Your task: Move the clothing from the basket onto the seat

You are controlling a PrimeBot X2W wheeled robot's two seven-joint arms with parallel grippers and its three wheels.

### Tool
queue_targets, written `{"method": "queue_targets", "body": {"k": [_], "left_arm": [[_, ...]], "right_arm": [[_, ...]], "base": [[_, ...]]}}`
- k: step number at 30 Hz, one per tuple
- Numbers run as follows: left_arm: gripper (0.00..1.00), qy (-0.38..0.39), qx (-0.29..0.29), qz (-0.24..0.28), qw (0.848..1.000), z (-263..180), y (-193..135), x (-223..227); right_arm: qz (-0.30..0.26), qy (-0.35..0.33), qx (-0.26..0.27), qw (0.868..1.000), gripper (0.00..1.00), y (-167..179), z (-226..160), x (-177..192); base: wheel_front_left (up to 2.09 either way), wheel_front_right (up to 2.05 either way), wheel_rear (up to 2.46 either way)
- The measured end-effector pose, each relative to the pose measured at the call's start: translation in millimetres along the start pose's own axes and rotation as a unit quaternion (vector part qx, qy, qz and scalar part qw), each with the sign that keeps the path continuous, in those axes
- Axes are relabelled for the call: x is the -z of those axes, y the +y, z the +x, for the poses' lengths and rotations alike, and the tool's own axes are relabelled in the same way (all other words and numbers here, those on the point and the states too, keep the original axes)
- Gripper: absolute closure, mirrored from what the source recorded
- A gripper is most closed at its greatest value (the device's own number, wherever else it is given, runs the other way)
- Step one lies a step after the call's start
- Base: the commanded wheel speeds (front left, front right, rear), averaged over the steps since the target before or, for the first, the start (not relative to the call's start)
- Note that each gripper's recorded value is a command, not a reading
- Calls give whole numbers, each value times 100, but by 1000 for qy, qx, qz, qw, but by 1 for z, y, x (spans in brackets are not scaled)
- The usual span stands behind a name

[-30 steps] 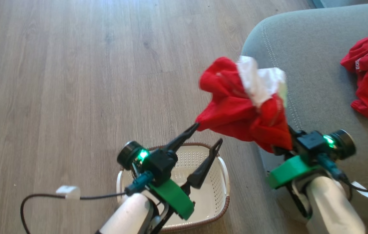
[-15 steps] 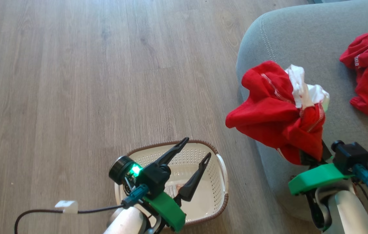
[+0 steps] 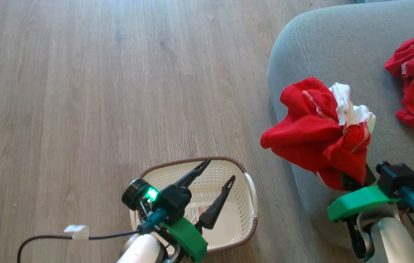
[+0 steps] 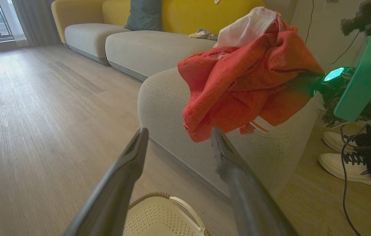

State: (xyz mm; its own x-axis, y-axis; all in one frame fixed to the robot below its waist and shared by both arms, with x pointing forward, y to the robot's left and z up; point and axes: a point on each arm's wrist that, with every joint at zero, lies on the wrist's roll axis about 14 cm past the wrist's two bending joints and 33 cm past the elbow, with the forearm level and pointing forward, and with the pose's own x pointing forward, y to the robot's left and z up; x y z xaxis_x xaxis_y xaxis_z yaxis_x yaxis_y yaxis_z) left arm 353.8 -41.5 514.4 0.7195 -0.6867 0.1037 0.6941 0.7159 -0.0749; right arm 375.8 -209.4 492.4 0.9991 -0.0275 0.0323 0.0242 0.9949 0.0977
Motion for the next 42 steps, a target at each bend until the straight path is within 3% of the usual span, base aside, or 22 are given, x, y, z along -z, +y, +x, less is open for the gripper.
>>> {"method": "queue_targets", "body": {"k": [13, 24, 36, 42], "left_arm": [[0, 1, 12, -4, 1000, 4, -6, 1], [0, 7, 57, -17, 998, 21, -26, 10], [0, 20, 159, -39, 986, 49, -76, 28], [0, 14, 236, -46, 971, 60, -117, 29]], "right_arm": [[-2, 0, 10, 1000, 100, -7, -5, -1], [-17, -5, 52, 998, 100, -34, -20, -6], [-35, -15, 153, 988, 100, -92, -66, -22], [-45, -27, 228, 972, 100, -132, -100, -36]], "base": [[0, 0, 0], [0, 0, 0], [0, 0, 0], [0, 0, 0]]}}
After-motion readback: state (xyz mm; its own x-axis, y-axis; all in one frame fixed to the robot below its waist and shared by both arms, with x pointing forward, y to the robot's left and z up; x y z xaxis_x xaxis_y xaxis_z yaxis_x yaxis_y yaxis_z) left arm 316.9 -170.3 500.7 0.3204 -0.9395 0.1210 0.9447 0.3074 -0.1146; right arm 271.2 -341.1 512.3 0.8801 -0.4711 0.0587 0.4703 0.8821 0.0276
